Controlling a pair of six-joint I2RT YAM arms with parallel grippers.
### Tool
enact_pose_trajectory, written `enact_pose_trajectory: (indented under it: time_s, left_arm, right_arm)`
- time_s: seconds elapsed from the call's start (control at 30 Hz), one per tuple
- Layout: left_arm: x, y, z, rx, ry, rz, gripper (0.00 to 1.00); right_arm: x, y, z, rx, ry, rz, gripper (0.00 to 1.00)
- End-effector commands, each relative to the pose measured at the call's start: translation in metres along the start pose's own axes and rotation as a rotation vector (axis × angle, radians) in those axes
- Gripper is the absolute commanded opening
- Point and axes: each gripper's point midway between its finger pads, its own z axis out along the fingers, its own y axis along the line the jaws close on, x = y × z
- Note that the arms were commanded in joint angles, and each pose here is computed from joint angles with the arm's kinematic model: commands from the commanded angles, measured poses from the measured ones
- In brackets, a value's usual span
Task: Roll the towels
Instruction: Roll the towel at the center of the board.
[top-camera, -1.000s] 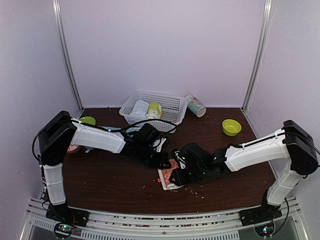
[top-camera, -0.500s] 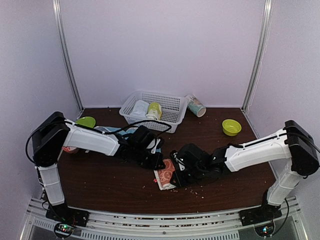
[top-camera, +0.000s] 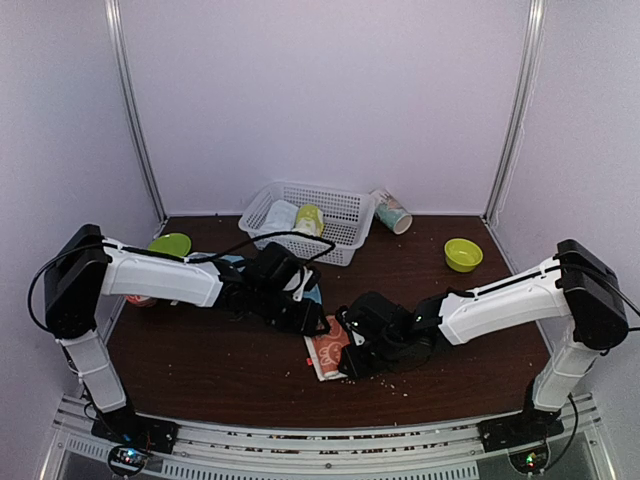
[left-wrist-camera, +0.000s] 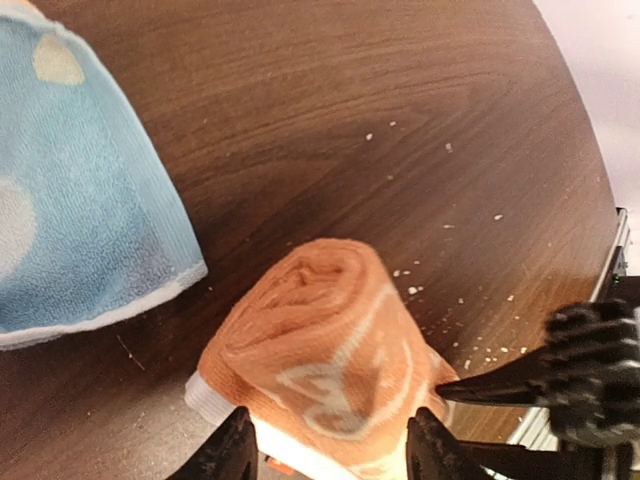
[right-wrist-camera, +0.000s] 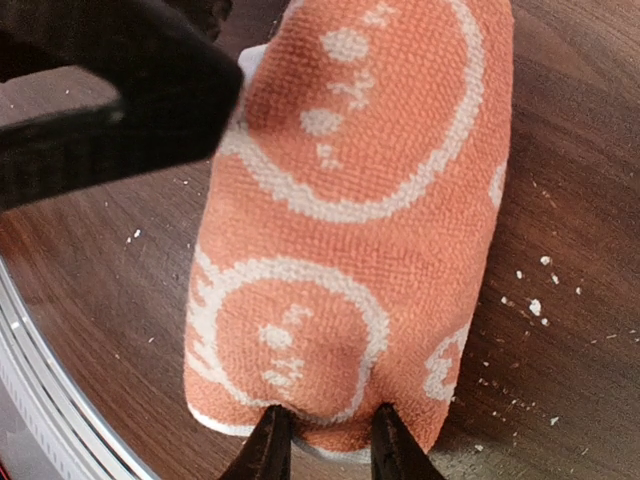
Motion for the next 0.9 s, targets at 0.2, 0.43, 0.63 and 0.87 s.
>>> enact_pose_trajectory:
  time_s: [0.2, 0.43, 0.63, 0.87]
  left_arm:
    - [-0.031, -0.031, -0.017, 0.089, -0.068, 0.030, 0.49]
    - [-0.040, -0.048, -0.007, 0.176, -0.070, 0.018, 0.43]
    - [-0.040, -0.054, 0.003, 0.222, -0.059, 0.012, 0.39]
    - [-0.026, -0.040, 0.023, 0.194, -0.015, -0.004, 0.31]
  right_arm:
    - [0.011, -0.012, 0.006, 0.058, 0.031, -0.002, 0.29]
    - [0.007, -0.010, 0.003, 0.045, 0.012, -0.004, 0.29]
    - [0.004, -0.008, 0.002, 0.035, 0.001, -0.004, 0.30]
    - [0.000, -0.003, -0.002, 0.019, -0.011, -0.012, 0.30]
